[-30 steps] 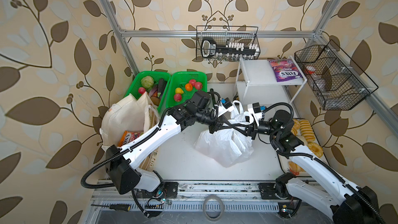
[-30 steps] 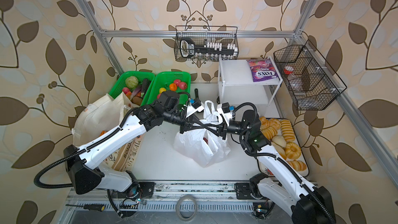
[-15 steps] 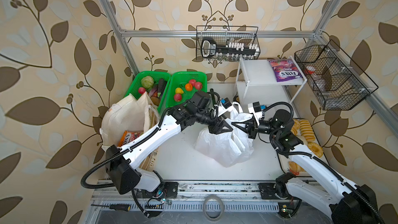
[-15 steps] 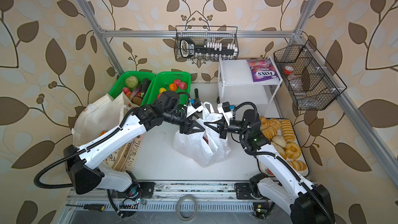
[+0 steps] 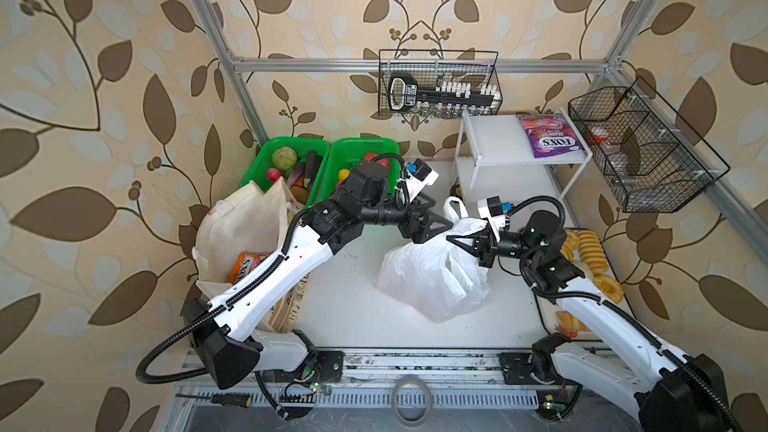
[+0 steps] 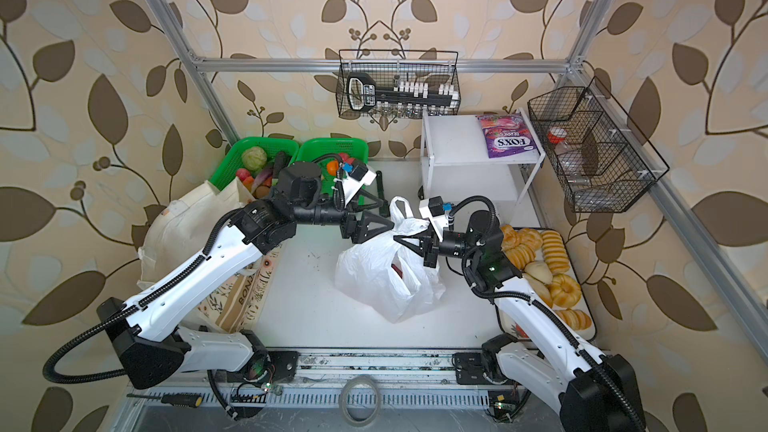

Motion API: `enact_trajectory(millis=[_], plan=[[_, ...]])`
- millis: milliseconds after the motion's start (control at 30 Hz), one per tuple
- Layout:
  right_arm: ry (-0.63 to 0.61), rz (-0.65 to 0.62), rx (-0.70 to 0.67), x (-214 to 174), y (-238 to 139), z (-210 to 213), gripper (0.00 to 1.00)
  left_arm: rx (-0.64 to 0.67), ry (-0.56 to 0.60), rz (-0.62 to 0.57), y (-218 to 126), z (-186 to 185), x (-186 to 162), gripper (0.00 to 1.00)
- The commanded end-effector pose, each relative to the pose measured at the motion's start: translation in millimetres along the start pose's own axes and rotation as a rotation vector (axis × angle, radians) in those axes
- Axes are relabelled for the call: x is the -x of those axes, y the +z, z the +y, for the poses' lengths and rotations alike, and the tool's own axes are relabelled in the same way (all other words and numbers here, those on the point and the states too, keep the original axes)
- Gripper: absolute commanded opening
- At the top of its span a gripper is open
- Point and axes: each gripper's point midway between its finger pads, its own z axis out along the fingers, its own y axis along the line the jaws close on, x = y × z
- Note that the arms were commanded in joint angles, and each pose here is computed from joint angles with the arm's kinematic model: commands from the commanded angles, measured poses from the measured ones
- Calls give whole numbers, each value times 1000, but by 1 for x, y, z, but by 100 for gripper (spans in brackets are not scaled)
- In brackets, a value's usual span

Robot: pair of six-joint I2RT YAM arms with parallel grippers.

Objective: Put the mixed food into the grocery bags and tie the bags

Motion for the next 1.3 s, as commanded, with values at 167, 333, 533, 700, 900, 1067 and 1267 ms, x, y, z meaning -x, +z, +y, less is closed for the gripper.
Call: enact_trajectory(millis=[167, 333, 533, 700, 900, 1067, 1267], plan=[[-4, 16, 13, -5, 0, 0, 6, -107, -101, -48, 25, 0, 37, 66], [12, 4, -20, -2, -1, -4, 7, -144, -115, -19, 29, -4, 34, 16], [84, -28, -93, 0, -2, -17, 8, 83, -149, -51, 13, 31, 22, 0], [139, -75, -150, 2, -4, -28, 8, 177, -157, -101, -7, 36, 18, 0], [214, -91, -202, -2, -5, -40, 8, 175, -167, -105, -17, 29, 13, 0], [275, -120, -230, 2, -5, -48, 6, 164, -202, -95, -20, 26, 6, 0], [400, -157, -290, 3, -7, -63, 6, 83, -279, -75, -16, 14, -4, 0]])
